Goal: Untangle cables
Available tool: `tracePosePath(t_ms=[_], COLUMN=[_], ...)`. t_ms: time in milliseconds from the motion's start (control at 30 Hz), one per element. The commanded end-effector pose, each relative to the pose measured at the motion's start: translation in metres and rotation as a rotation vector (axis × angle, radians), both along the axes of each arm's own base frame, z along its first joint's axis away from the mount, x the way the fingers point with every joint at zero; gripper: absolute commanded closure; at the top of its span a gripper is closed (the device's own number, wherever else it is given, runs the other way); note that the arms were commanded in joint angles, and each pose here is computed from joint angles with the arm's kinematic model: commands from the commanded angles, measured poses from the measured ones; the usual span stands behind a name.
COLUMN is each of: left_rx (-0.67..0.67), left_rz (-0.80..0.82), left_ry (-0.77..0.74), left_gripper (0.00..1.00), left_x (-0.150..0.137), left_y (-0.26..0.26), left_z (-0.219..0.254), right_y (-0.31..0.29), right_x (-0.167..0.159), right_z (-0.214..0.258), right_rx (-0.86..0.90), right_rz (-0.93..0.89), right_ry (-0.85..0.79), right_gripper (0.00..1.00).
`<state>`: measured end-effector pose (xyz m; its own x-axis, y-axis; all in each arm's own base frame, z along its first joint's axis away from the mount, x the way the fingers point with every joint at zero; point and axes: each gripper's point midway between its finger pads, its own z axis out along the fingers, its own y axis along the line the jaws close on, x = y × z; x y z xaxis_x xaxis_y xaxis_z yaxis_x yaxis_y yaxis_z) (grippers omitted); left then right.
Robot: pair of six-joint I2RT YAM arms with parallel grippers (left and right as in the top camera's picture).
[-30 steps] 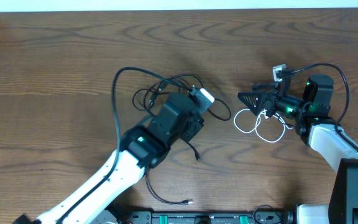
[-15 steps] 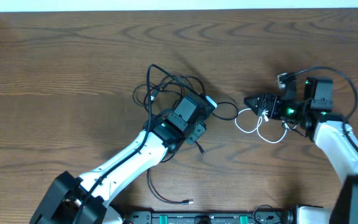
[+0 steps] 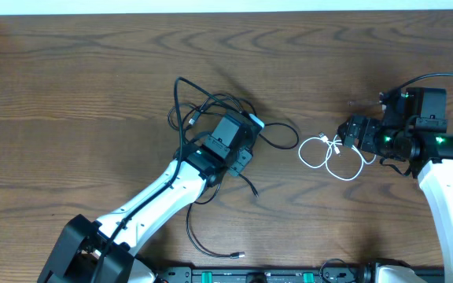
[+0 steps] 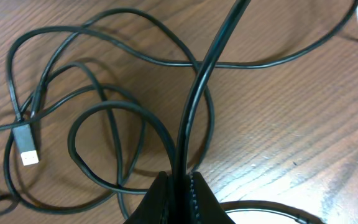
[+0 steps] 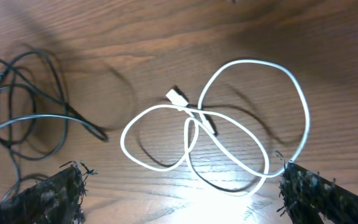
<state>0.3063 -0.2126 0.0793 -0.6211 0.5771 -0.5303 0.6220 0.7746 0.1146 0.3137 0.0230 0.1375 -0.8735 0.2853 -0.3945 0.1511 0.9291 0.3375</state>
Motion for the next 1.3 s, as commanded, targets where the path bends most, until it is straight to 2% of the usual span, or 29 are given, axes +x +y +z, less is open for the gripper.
tracePosePath(t_ms=[0,333,667,933,1267], left_rx=[-0.001,-0.017,-0.012,-0.012,-0.012], left_rz=[0.037,0.078,0.090,0.090,0.090], left_ry=[0.037,0.051,0.069,0.069,0.069], left_gripper=[0.92,0.92,0.92,0.93,0.93], left_x=[-0.004,-0.003,-0.006,-0.006,-0.006], left_y=[0.007,0.010,0.012,0.012,0.012], left_z=[-0.010,-0.011,-0.013,-0.013,-0.013], right_y=[-0.006,-0.002,0.018,0.012,0.013], right_x=[0.002,0.000,0.009,0.013,0.010], right_z=[-0.002,-0.051,-0.099,-0.115,-0.147], right_rx=[-0.035,-0.059,-0.107,-0.121,-0.131], right_rz=[-0.016,-0.026,0.039,-0.033,-0.030], right_ry=[0.018,0.193,0.276,0.310,0.384], right_gripper=[0.01,0.01,0.02,0.03,0.04])
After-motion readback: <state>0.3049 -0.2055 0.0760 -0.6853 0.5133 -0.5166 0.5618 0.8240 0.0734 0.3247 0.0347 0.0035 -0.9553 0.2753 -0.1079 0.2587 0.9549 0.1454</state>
